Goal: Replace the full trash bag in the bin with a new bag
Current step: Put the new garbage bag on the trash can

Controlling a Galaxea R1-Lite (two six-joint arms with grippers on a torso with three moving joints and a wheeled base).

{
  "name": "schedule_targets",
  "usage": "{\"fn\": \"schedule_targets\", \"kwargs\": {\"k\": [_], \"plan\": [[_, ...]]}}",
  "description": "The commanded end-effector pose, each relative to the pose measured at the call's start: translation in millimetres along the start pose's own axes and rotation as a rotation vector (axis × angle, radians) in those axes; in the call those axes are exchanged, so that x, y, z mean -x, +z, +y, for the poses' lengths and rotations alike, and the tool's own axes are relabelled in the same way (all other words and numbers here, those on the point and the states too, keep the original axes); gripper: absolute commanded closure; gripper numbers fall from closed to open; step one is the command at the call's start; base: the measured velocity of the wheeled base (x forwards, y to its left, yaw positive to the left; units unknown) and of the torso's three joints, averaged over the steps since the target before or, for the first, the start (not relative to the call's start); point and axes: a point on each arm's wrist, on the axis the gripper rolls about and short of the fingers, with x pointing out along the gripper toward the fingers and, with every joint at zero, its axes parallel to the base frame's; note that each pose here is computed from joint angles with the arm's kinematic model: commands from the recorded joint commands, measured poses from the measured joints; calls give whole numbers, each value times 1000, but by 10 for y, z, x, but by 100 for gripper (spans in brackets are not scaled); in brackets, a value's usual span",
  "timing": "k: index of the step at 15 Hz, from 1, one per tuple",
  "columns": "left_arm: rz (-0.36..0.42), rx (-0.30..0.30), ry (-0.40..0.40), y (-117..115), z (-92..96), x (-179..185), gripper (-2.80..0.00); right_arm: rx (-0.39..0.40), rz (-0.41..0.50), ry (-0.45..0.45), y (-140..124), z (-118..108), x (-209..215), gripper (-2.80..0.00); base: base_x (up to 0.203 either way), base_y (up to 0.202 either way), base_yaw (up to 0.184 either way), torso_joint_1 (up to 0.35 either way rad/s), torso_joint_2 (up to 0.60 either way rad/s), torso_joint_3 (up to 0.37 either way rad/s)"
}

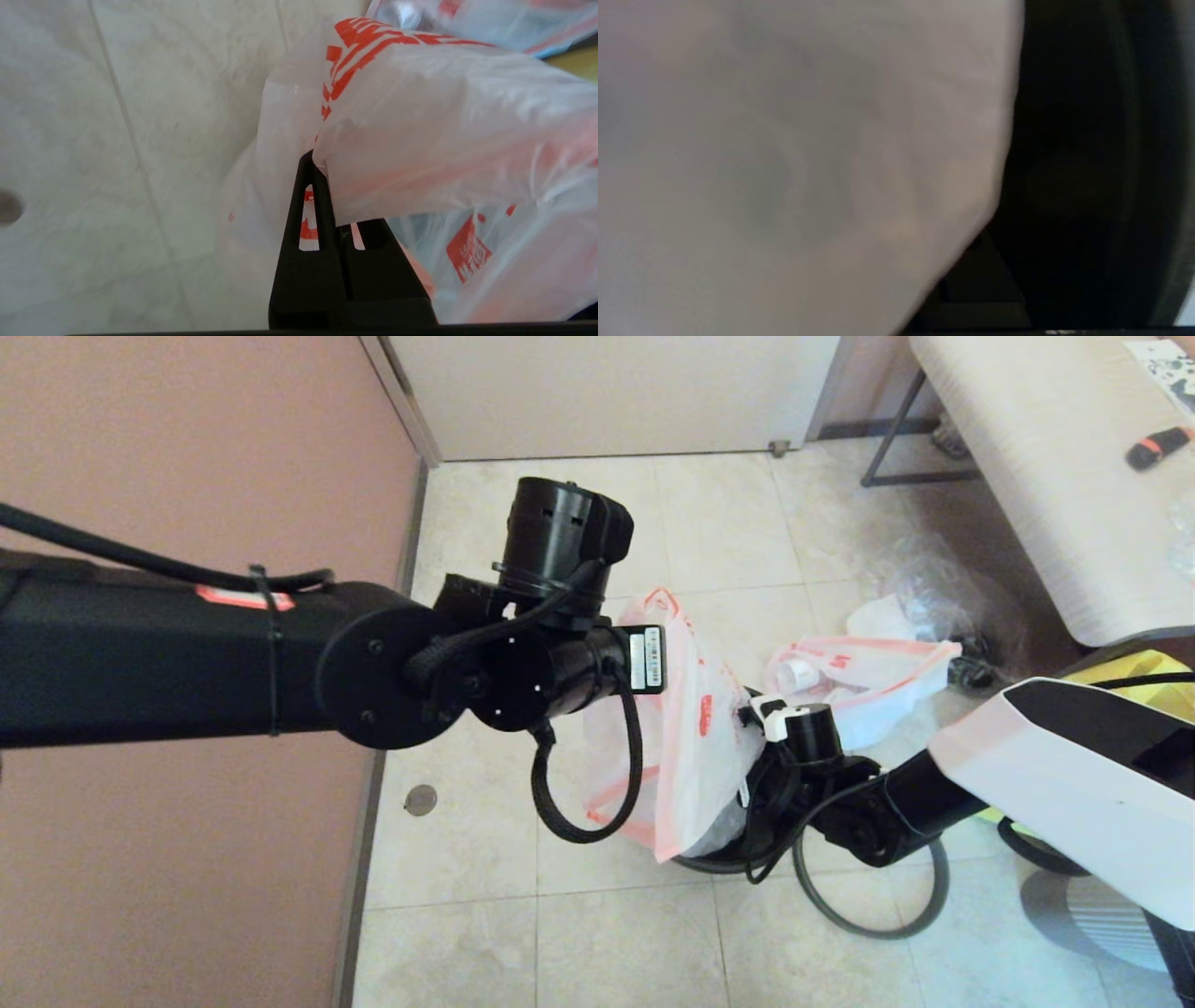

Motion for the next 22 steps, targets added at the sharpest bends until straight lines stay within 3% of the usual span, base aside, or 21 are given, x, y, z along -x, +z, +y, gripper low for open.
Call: {"fn": "schedule_targets", "kwargs": {"k": [1, 4, 6, 8, 11, 15, 17, 20, 21, 22], "plan": [[10, -5, 3, -96, -44, -151, 0, -11, -5, -14, 5, -45, -25, 0, 0, 0, 0, 0, 0, 0], [4, 3, -42, -39, -49, -59, 0, -76, -121, -5, 533, -156, 586, 0, 0, 0, 0, 0, 0, 0], [22, -7, -57, -86, -76, -13, 0, -90, -126, 1, 686, -249, 1076, 0, 0, 0, 0, 0, 0, 0], [42, -24, -64, -148, -92, 45, 0, -89, -82, -9, 583, -365, 1422, 0, 0, 0, 0, 0, 0, 0], [71, -54, -73, -205, -88, 137, 0, -100, -89, -15, 504, -516, 1885, 0, 0, 0, 0, 0, 0, 0], [79, -63, -40, -235, -91, 104, 0, -98, -5, -9, 178, -660, 2060, 0, 0, 0, 0, 0, 0, 0], [90, -70, -17, -298, -113, 42, 0, -100, -61, 24, 181, -639, 2192, 0, 0, 0, 0, 0, 0, 0], [97, -80, -25, -354, -188, -39, 0, -72, -160, 140, 298, -388, 2496, 0, 0, 0, 0, 0, 0, 0], [96, -78, -22, -360, -215, -117, 0, -56, -173, 190, 303, -270, 2575, -280, 0, 0, 0, 0, 0, 0], [93, -72, -17, -355, -231, -205, 0, -52, -174, 232, 292, -167, 2622, -280, 0, 0, 0, 0, 0, 0]]}}
